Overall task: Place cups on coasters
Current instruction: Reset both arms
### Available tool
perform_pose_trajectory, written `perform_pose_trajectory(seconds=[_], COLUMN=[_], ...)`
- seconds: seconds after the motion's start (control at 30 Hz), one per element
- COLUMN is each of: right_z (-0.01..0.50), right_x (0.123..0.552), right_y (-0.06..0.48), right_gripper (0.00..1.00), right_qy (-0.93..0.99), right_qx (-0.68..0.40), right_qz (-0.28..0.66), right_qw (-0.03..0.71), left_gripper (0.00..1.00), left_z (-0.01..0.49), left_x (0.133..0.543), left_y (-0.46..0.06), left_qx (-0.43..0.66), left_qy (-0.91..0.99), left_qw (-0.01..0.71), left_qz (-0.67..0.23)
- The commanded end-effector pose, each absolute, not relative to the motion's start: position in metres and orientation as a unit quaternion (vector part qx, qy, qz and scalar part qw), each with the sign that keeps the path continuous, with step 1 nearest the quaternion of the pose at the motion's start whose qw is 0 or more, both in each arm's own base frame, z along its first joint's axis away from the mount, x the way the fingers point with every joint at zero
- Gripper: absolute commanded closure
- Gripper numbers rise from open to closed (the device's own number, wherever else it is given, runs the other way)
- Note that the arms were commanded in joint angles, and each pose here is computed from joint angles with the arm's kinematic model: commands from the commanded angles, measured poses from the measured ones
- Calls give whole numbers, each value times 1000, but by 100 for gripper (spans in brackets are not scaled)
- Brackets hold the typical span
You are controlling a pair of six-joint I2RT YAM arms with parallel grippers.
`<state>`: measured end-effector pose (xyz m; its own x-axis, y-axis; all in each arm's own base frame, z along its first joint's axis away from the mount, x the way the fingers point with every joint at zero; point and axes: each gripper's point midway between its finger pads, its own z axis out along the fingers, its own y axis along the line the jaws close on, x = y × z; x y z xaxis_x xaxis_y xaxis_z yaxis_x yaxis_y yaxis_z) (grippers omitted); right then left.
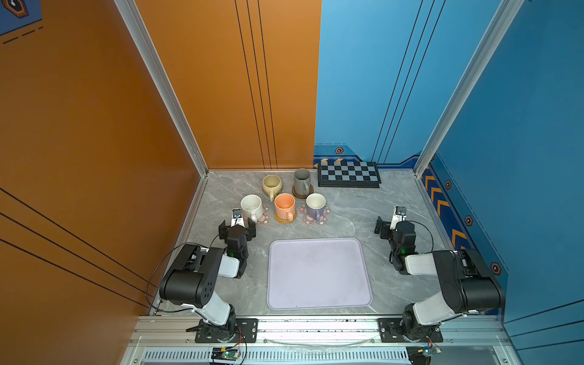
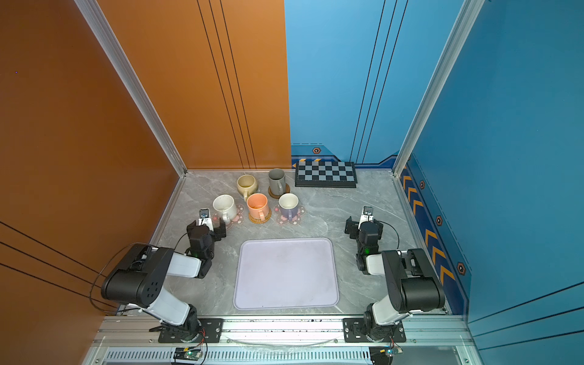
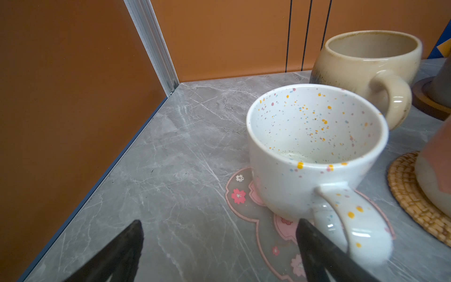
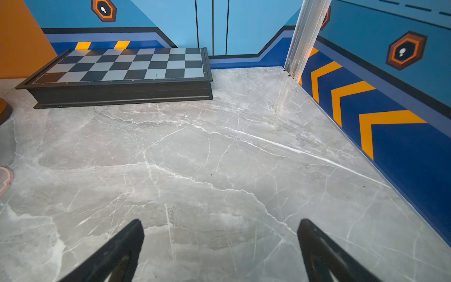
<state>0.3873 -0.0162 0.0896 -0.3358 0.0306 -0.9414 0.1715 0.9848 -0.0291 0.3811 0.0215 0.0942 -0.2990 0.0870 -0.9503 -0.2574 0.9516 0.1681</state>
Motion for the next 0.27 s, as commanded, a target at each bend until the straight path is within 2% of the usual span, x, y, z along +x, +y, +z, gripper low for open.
perform_pose_trajectory(seconds=[0.0,0.23], right_z=[94,94], right_x=[392,392], right_y=[-19,-21], right_gripper=[0,0], right_qy=[810,810], right_qx=[65,71], right_qz=[-61,-59], right_qw=[580,579], left_gripper=[2,2], left_z=[99,99], left_x=[383,383], left_y=[18,18], left_qx=[-53,-53], left_qy=[790,789], left_qw=[596,597], left_qz=[136,136])
